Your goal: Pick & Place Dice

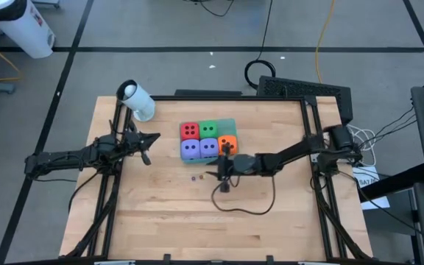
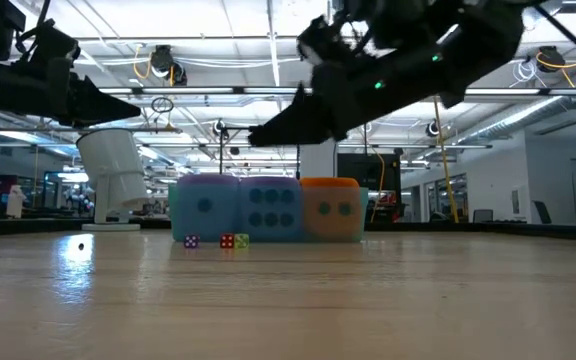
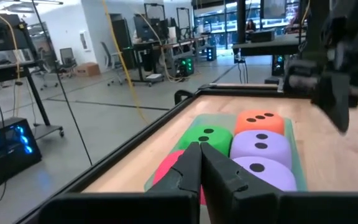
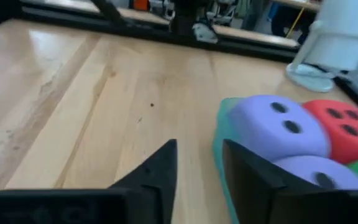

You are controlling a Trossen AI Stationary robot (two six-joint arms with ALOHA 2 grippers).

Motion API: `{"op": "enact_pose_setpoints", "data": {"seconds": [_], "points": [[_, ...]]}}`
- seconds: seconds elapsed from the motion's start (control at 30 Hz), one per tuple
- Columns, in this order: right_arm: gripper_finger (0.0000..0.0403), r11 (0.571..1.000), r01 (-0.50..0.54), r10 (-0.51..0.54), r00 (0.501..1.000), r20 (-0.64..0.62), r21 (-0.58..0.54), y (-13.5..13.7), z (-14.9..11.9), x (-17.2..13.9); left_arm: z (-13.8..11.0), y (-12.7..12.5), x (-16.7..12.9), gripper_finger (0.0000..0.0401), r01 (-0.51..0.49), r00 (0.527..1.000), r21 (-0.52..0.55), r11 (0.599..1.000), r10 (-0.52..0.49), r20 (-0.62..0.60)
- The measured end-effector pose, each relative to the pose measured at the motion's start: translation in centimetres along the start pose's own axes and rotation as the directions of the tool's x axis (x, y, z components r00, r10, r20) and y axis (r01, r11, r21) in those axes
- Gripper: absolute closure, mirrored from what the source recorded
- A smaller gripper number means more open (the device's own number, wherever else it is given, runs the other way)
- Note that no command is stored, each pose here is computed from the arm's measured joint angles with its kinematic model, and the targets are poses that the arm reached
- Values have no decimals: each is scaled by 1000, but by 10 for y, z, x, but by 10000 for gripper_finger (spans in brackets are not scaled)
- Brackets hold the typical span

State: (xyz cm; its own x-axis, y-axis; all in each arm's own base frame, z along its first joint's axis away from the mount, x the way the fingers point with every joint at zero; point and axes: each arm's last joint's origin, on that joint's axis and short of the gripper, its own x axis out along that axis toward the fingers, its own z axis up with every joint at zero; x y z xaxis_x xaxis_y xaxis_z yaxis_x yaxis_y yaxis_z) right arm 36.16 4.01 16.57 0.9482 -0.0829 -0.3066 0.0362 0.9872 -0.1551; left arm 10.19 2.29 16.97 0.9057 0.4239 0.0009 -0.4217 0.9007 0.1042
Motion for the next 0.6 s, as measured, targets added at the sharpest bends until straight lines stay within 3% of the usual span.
{"op": "enact_pose_setpoints", "data": {"seconds": [0.13, 0.33, 0.6], "points": [[258, 998, -56, 56, 998, -25, -6, 7, -8, 24, 0, 0, 0, 389, 1, 1000, -6, 1000, -1, -1], [254, 976, -213, 210, 976, -55, -50, 15, -19, 39, -1, 0, 0, 395, 1, 1000, -10, 1000, -1, -8], [262, 983, -181, 170, 968, -183, -41, 6, -32, 39, -1, 0, 0, 391, 6, 1000, -3, 1000, -6, -8]]}}
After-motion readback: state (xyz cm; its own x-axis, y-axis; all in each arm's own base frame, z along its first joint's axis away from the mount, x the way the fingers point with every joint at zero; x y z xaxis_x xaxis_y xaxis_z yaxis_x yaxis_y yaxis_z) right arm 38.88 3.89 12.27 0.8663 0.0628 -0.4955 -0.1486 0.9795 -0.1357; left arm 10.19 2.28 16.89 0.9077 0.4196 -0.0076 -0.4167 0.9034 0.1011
